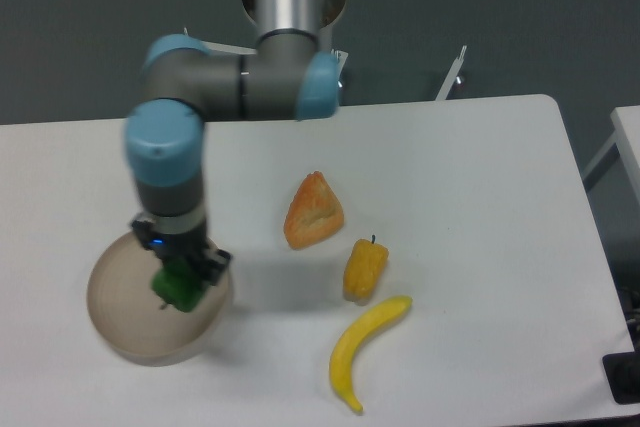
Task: Place the green pepper on the plate
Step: 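Lower the green pepper onto the plate with the gripper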
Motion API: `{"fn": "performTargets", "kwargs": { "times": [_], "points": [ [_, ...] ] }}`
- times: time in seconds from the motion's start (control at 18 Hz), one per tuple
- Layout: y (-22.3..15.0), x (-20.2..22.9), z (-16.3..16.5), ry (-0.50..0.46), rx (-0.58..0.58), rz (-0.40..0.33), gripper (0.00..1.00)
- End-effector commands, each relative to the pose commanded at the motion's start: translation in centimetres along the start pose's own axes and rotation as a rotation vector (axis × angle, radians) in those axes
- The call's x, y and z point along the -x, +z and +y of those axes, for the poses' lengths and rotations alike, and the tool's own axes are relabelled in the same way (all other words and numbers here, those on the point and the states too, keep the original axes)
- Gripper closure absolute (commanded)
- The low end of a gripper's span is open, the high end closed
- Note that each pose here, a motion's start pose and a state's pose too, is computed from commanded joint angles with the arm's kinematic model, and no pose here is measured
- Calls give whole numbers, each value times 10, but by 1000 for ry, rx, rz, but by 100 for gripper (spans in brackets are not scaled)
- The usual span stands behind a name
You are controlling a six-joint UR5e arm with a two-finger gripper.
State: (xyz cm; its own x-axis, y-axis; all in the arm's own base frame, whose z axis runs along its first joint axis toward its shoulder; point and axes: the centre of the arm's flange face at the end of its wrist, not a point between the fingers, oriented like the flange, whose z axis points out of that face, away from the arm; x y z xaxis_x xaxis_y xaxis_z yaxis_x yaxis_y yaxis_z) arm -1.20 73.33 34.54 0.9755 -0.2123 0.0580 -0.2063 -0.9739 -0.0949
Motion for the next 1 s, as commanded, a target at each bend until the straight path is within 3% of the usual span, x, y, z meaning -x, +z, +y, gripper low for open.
{"fn": "performTargets", "kwargs": {
  "times": [0.28,0.72,1.0],
  "points": [
    [34,-10,-2,18,6,-1,71],
    [54,-6,-3,47,37,-27,71],
    [71,2,2,118,55,-100,71]
  ]
}}
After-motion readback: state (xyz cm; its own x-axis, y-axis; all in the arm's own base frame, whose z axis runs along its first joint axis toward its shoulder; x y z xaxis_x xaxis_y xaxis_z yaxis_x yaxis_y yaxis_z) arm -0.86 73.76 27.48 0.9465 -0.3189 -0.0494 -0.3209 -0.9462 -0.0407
